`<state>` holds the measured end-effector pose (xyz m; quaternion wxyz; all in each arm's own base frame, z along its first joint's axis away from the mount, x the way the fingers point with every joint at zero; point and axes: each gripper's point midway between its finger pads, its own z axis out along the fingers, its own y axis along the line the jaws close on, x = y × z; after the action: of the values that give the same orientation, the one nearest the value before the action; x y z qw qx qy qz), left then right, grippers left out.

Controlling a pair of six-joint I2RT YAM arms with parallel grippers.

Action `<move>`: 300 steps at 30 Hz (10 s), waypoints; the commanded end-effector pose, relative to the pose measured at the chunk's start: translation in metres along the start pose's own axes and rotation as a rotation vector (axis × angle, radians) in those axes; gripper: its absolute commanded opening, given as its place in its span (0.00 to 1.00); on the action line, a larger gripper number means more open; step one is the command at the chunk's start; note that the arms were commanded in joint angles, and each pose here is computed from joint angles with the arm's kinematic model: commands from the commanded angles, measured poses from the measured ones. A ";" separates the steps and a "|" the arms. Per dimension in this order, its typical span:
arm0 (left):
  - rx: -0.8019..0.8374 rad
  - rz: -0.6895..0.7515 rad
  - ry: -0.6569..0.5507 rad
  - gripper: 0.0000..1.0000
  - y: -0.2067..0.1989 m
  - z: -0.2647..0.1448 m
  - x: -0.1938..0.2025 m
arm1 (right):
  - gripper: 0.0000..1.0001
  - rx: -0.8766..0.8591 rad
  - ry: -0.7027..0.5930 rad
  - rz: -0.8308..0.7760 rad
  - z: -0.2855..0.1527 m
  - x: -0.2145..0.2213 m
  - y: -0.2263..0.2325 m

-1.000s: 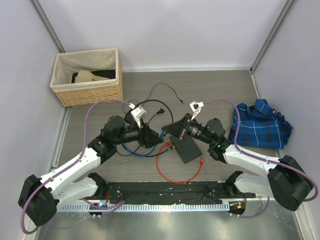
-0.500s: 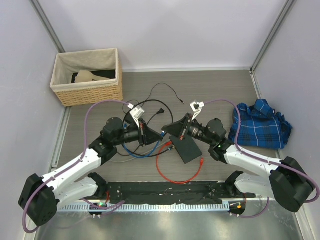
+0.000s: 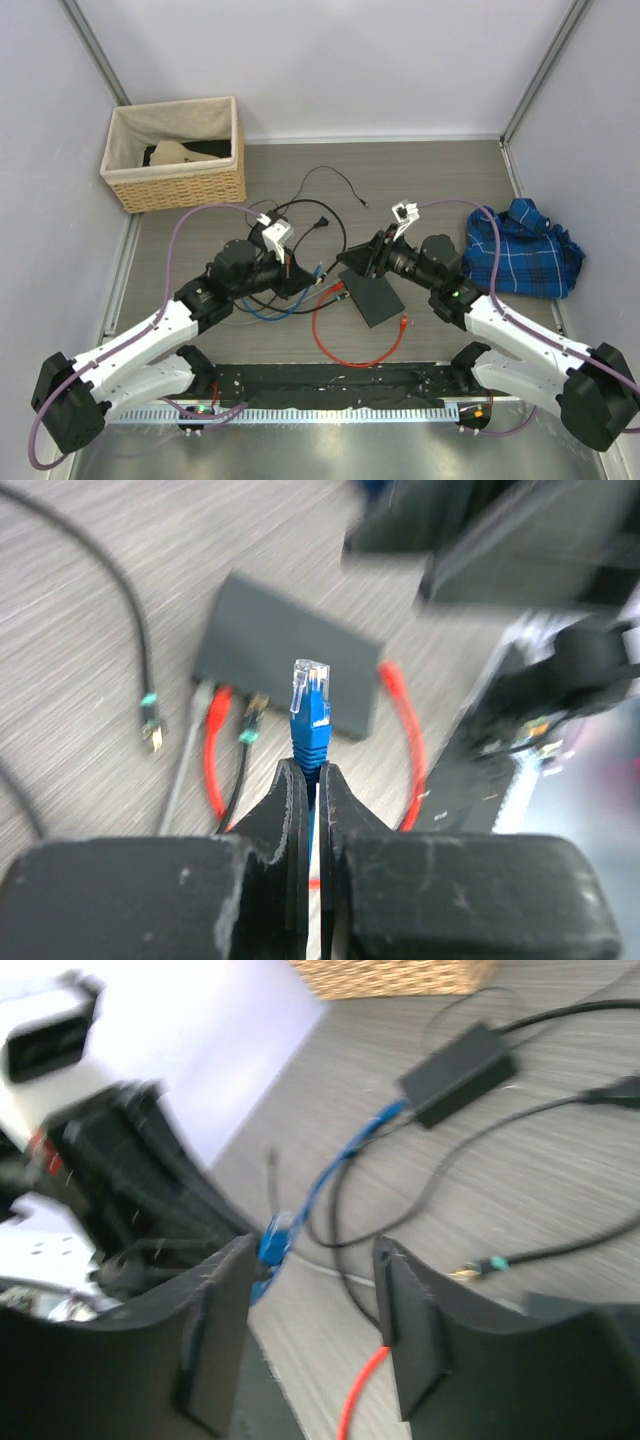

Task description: Insert the plug into the switch port

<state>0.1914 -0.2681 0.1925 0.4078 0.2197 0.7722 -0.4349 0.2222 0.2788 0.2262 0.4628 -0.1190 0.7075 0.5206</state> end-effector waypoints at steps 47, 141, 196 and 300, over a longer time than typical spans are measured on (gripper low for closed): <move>-0.434 0.720 0.239 0.00 -0.018 0.091 0.081 | 0.59 0.504 0.159 0.727 -0.030 0.089 -0.078; -0.288 0.467 0.457 0.00 0.011 0.097 0.132 | 0.86 0.958 0.188 0.210 -0.102 0.033 -0.197; -0.254 0.523 0.460 0.00 -0.001 0.131 0.122 | 0.80 0.698 0.449 0.419 -0.073 0.114 -0.184; -0.880 -0.037 0.028 0.87 0.141 -0.045 -0.040 | 0.76 0.514 0.488 0.450 0.008 0.160 -0.081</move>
<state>0.2802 -0.1814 0.1612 0.4674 0.0520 0.8780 -0.0894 0.1822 0.2660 0.0382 0.1704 0.0354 0.9297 0.3246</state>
